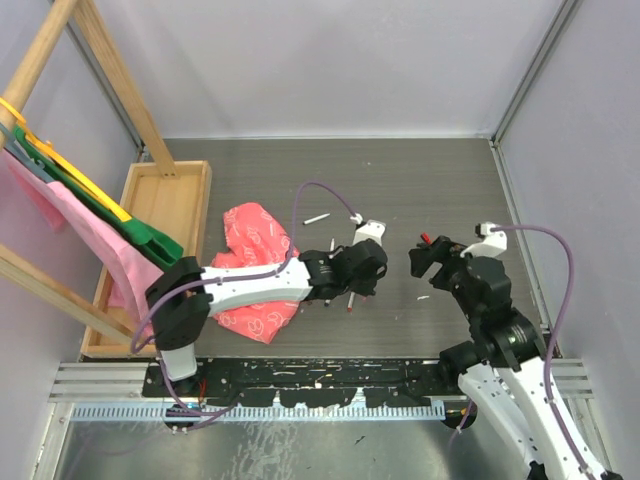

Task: Insert the pens into the pen caps
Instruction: Place the pen at the center of the board, then pick up the pen from the center of the board.

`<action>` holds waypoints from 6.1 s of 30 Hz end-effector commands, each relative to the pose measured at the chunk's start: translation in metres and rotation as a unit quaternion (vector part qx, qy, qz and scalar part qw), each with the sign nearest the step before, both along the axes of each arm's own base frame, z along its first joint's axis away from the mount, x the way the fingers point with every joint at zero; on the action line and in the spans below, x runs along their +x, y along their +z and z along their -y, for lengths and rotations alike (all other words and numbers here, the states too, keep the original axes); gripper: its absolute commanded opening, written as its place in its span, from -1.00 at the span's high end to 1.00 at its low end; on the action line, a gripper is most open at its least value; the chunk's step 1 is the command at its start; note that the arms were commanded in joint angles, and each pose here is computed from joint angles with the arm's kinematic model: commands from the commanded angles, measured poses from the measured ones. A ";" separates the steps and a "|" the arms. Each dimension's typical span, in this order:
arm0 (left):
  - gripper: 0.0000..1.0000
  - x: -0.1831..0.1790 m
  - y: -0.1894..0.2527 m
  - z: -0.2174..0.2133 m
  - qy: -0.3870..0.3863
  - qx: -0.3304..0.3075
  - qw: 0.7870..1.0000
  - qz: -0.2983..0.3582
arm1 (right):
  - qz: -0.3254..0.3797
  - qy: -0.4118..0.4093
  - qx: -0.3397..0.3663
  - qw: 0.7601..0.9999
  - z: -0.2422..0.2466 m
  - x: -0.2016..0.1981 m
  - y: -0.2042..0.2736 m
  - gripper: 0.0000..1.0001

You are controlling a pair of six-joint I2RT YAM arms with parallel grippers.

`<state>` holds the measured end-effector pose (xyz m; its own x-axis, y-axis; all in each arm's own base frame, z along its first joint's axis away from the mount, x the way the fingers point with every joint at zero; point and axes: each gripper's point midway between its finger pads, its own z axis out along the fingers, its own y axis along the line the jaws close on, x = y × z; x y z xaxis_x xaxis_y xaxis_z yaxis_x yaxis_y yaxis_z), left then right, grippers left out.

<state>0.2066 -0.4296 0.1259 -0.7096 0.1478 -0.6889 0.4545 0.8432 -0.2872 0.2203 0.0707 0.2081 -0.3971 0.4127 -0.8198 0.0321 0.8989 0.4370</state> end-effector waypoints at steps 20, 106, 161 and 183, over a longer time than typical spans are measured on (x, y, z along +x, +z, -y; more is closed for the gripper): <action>0.94 0.014 -0.070 0.040 0.032 0.055 0.994 -0.087 | 0.204 -0.001 0.108 0.973 0.019 -0.062 0.095 -0.88; 0.22 0.217 -0.047 -0.129 -0.196 0.167 0.966 -0.038 | -0.021 0.068 0.073 0.995 -0.026 -0.032 0.003 -0.81; -0.10 0.278 -0.051 -0.140 -0.208 0.207 0.956 0.004 | -0.043 0.083 0.060 0.994 -0.031 -0.028 -0.012 -0.81; 0.19 0.258 -0.092 -0.147 -0.227 0.202 0.951 -0.059 | -0.046 0.088 0.063 0.993 -0.034 -0.028 -0.015 -0.82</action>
